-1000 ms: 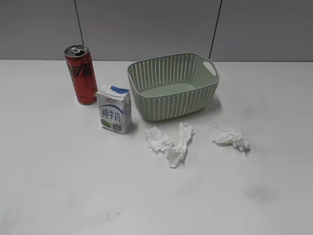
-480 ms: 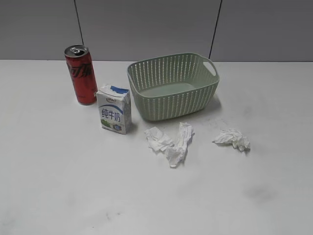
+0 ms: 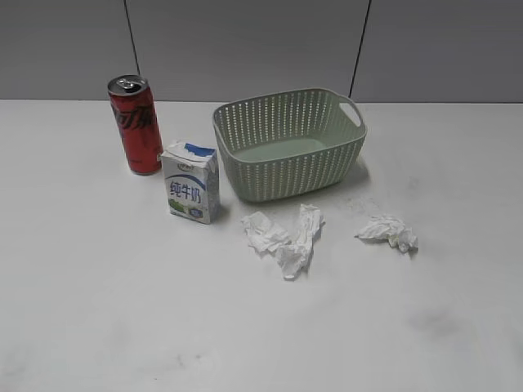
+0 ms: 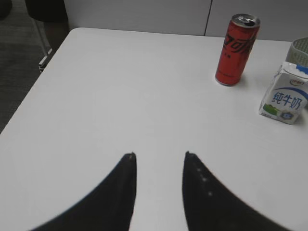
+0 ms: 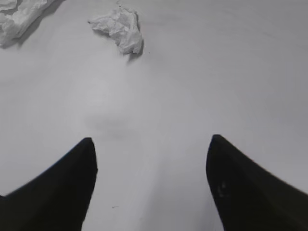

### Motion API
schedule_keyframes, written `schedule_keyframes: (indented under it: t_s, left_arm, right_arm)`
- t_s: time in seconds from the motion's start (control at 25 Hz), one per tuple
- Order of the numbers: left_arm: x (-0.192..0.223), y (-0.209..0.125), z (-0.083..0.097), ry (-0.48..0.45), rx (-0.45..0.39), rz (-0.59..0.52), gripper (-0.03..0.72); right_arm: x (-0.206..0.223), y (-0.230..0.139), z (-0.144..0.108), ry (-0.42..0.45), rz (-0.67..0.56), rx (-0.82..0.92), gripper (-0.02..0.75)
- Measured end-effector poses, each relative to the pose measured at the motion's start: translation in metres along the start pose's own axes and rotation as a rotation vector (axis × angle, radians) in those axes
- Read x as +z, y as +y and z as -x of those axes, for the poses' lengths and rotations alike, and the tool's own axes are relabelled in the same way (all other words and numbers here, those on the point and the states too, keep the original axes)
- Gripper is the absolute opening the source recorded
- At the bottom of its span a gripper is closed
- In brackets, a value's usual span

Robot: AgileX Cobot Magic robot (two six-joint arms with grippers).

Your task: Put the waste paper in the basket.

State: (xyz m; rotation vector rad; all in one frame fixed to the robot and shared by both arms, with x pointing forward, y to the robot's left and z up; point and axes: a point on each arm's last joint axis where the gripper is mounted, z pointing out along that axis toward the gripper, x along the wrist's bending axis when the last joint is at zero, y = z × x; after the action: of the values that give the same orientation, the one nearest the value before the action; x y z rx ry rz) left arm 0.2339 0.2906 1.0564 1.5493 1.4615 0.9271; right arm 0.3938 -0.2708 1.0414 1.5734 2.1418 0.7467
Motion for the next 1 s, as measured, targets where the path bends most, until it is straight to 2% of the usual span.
schedule_keyframes:
  t_s: [0.12,0.2,0.24,0.36,0.44,0.72,1.0]
  left_arm:
    - [0.0,0.0,0.001,-0.009,-0.005,0.001,0.29]
    - [0.0,0.0,0.001,-0.015,-0.009,0.002,0.381]
    - [0.0,0.0,0.002,-0.017,-0.01,0.002,0.456]
    - [0.0,0.0,0.002,-0.02,-0.012,0.002,0.615]
    - [0.0,0.0,0.002,-0.02,-0.012,0.002,0.665]
    - [0.0,0.0,0.002,-0.02,-0.012,0.002,0.671]
    - [0.0,0.0,0.002,-0.02,-0.012,0.002,0.641]
  right_arm:
    - [0.02,0.022,0.002,0.048,-0.044,-0.019,0.527]
    - [0.036,0.035,0.004,0.077,-0.079,-0.029,0.524]
    - [0.042,0.041,0.004,0.085,-0.087,-0.044,0.521]
    - [0.069,0.056,0.001,0.108,-0.135,-0.081,0.521]
    - [0.087,0.062,-0.007,0.121,-0.161,-0.128,0.521]
    - [0.152,0.068,-0.037,0.147,-0.227,-0.271,0.521]
    - [0.21,0.053,-0.037,0.108,-0.231,-0.269,0.519]
